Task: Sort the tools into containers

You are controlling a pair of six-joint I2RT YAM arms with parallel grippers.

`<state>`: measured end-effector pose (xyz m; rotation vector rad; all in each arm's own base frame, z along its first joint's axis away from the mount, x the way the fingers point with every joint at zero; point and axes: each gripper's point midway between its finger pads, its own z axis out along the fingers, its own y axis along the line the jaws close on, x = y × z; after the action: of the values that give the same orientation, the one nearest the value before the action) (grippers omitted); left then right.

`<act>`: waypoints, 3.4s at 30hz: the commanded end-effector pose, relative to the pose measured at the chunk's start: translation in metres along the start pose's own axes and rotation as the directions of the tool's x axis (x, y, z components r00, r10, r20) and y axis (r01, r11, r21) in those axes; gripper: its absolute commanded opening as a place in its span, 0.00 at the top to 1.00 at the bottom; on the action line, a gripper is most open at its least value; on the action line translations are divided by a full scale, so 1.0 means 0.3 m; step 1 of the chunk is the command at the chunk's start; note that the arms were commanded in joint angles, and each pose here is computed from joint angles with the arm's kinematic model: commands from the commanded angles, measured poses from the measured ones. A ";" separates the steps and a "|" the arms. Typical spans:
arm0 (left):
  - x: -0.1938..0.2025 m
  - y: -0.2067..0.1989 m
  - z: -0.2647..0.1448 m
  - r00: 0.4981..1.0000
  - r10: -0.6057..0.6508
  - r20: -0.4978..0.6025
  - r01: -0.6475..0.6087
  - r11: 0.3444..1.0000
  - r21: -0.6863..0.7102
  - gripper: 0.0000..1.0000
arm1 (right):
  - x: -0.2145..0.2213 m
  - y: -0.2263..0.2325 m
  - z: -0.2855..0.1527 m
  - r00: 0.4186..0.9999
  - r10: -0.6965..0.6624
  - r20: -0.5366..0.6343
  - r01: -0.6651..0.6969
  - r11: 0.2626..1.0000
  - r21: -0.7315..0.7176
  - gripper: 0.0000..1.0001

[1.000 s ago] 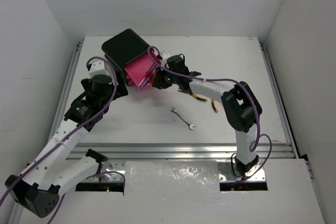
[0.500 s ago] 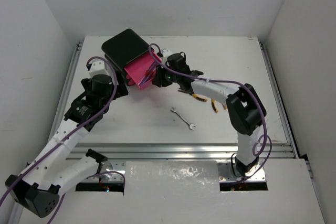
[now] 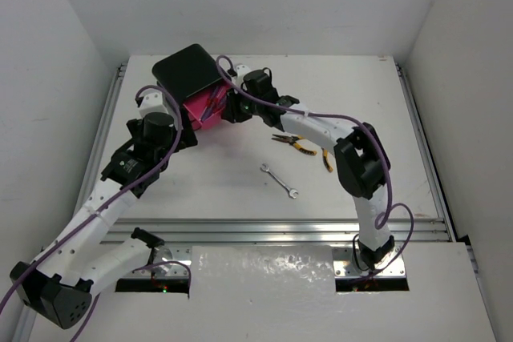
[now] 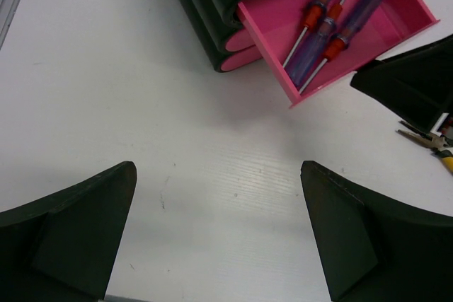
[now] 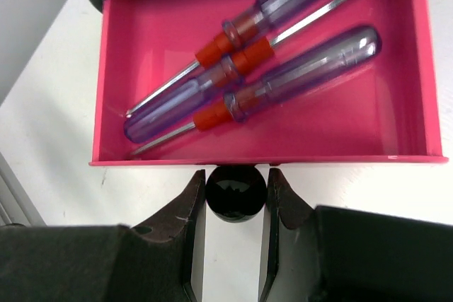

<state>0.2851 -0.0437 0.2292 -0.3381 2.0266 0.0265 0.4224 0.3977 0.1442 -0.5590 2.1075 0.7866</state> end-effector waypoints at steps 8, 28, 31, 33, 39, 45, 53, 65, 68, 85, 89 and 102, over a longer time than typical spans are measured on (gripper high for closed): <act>-0.028 -0.011 0.009 0.999 -0.017 0.029 0.017 1.000 0.015 0.00 | -0.185 0.095 0.060 0.983 -0.057 0.173 0.074 0.993 -0.095 0.82; -0.029 -0.011 0.010 0.999 -0.019 0.032 0.018 1.000 0.015 0.00 | -0.240 0.068 0.189 0.943 -0.046 0.329 0.086 0.990 -0.108 0.52; -0.028 -0.007 0.010 0.999 -0.017 0.032 0.017 1.000 0.008 0.00 | -0.252 0.064 0.196 0.935 -0.052 0.350 0.093 0.990 -0.102 0.47; -0.030 -0.003 0.008 0.999 -0.018 0.036 0.018 1.000 0.004 0.00 | -0.250 0.058 0.204 0.933 -0.052 0.356 0.095 0.990 -0.102 0.46; -0.028 0.000 0.010 0.999 -0.016 0.035 0.016 1.000 -0.001 0.00 | -0.253 0.059 0.231 0.926 -0.055 0.375 0.106 0.988 -0.116 0.46; -0.026 -0.001 0.012 0.999 -0.014 0.033 0.014 1.000 0.000 0.00 | -0.240 0.042 0.250 0.922 -0.042 0.385 0.101 0.986 -0.132 0.45; -0.024 -0.009 0.011 0.999 -0.012 0.030 0.012 1.000 0.013 0.00 | -0.239 0.051 0.229 0.898 -0.054 0.437 0.133 0.979 -0.152 0.42; -0.025 -0.005 0.012 0.999 -0.010 0.031 0.010 1.000 0.007 0.00 | -0.274 0.052 0.273 0.896 -0.038 0.443 0.120 0.980 -0.158 0.42; -0.023 -0.004 0.012 0.999 -0.009 0.031 0.009 1.000 0.005 0.00 | -0.262 0.045 0.279 0.899 -0.039 0.437 0.117 0.981 -0.153 0.42; -0.031 0.002 0.006 0.999 -0.011 0.039 0.011 1.000 0.002 0.00 | -0.097 -0.046 0.286 0.944 -0.069 0.321 0.095 0.993 -0.065 0.31; -0.029 0.003 0.007 0.999 -0.009 0.037 0.009 1.000 0.000 0.00 | -0.123 -0.053 0.332 0.947 -0.077 0.313 0.100 0.993 -0.058 0.33; -0.031 0.001 0.005 0.999 -0.011 0.038 0.011 1.000 0.004 0.00 | -0.098 -0.080 0.380 0.948 -0.077 0.310 0.096 0.994 -0.046 0.41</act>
<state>0.2871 -0.0452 0.2273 -0.3307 2.0324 0.0267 0.5000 0.4601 0.0784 -0.5270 1.8551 0.8378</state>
